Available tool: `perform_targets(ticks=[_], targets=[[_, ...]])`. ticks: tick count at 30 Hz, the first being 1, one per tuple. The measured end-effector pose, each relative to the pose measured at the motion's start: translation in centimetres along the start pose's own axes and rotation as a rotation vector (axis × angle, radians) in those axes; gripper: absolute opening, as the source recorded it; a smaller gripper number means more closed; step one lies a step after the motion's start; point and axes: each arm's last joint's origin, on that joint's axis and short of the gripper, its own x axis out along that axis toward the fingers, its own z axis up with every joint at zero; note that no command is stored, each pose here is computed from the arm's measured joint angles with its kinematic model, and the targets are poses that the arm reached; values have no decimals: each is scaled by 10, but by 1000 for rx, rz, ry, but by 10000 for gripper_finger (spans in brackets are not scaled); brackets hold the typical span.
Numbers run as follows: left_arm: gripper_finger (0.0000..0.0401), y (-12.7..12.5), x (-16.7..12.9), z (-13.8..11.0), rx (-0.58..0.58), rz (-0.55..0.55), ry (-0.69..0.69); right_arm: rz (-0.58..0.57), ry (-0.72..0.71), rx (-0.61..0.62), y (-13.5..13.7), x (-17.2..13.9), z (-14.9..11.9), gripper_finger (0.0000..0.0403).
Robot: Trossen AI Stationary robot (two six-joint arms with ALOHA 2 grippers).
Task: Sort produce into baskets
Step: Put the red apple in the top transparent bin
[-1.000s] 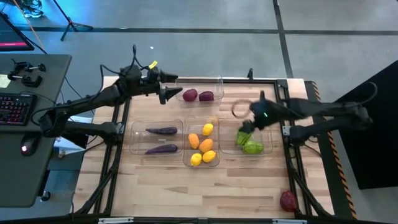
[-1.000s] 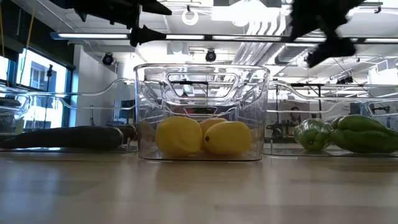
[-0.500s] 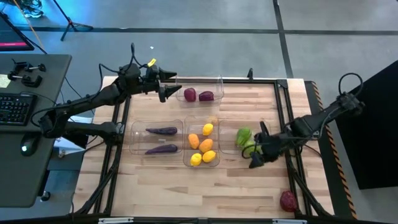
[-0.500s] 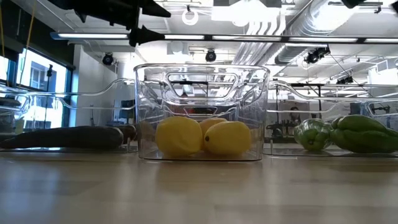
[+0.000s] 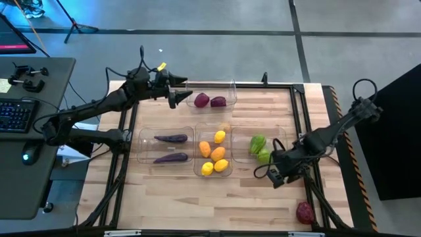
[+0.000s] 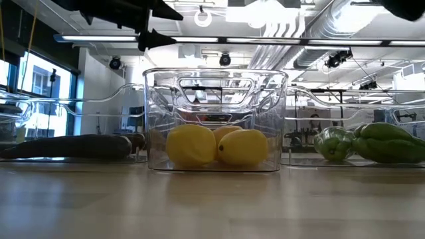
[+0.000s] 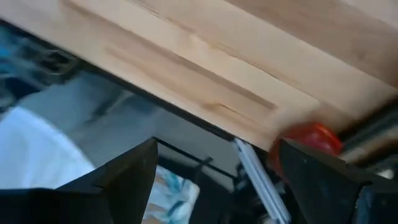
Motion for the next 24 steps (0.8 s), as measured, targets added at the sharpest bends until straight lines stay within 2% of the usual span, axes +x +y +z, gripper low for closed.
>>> perform_targets(ticks=[3,7,13,24], targets=[[394,1,1,-1,-14,2,11,-57,-4,28,0,7,2,323],[394,1,4,-3,-16,2,21,-77,-49,83,4,17,6,323],[394,3,7,-6,-19,5,33,-278,135,115,4,47,-1,323],[394,3,8,-6,-19,5,35,-573,278,153,-1,115,-16,323]])
